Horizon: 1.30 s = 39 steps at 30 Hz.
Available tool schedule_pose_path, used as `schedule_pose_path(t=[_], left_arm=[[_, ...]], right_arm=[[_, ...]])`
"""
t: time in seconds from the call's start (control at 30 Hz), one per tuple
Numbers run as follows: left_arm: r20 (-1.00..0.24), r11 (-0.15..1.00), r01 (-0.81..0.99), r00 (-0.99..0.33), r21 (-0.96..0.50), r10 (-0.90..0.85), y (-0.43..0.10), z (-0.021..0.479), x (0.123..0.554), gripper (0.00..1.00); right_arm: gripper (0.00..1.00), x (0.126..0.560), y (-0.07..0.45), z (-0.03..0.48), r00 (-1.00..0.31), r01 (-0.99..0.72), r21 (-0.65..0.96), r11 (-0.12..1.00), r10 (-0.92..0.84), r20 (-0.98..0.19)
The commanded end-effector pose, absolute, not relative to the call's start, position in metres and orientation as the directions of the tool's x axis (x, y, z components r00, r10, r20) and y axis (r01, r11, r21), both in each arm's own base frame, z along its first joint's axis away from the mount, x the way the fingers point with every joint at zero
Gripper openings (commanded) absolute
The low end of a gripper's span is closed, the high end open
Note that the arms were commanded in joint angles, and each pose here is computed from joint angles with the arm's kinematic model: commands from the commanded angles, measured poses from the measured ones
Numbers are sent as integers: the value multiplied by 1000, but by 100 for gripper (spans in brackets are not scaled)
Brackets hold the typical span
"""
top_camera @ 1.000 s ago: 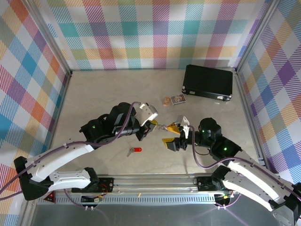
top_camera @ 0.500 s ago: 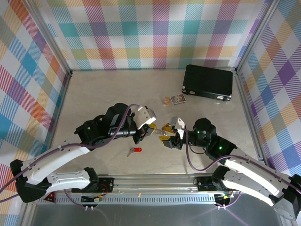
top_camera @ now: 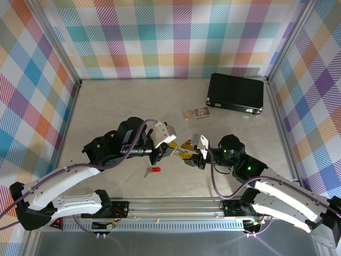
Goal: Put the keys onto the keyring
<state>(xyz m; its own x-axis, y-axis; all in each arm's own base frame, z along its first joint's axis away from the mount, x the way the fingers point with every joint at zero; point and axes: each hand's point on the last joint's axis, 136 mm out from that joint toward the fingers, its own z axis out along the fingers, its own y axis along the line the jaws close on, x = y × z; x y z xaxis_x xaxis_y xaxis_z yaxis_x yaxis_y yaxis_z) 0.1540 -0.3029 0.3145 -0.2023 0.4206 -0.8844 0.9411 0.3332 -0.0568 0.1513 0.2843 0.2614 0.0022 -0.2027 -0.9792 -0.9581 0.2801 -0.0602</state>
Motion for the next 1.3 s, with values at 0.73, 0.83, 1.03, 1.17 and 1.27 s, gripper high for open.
schedule_pose_path(t=[0.73,0.83,1.03,1.17,1.27], left_arm=[[-945,415,908,-187,-62,269,-309,331,171,0],[-959,423,902,-190,-87,208,-313,333,174,0],[-970,429,893,-210,-138,125,-322,331,181,0],[-976,445,880,-210,-163,58,-324,335,186,0],[-977,454,872,-212,-183,14,-324,336,190,0]], right_arm=[[0,186,266,281,31,-849,-75,524,-94,-995],[0,185,265,287,42,-849,-70,524,-65,-997],[0,186,267,281,41,-851,-73,521,-74,-996],[0,187,264,279,39,-839,-71,539,-70,-997],[0,188,262,283,51,-834,-72,548,-54,-997]])
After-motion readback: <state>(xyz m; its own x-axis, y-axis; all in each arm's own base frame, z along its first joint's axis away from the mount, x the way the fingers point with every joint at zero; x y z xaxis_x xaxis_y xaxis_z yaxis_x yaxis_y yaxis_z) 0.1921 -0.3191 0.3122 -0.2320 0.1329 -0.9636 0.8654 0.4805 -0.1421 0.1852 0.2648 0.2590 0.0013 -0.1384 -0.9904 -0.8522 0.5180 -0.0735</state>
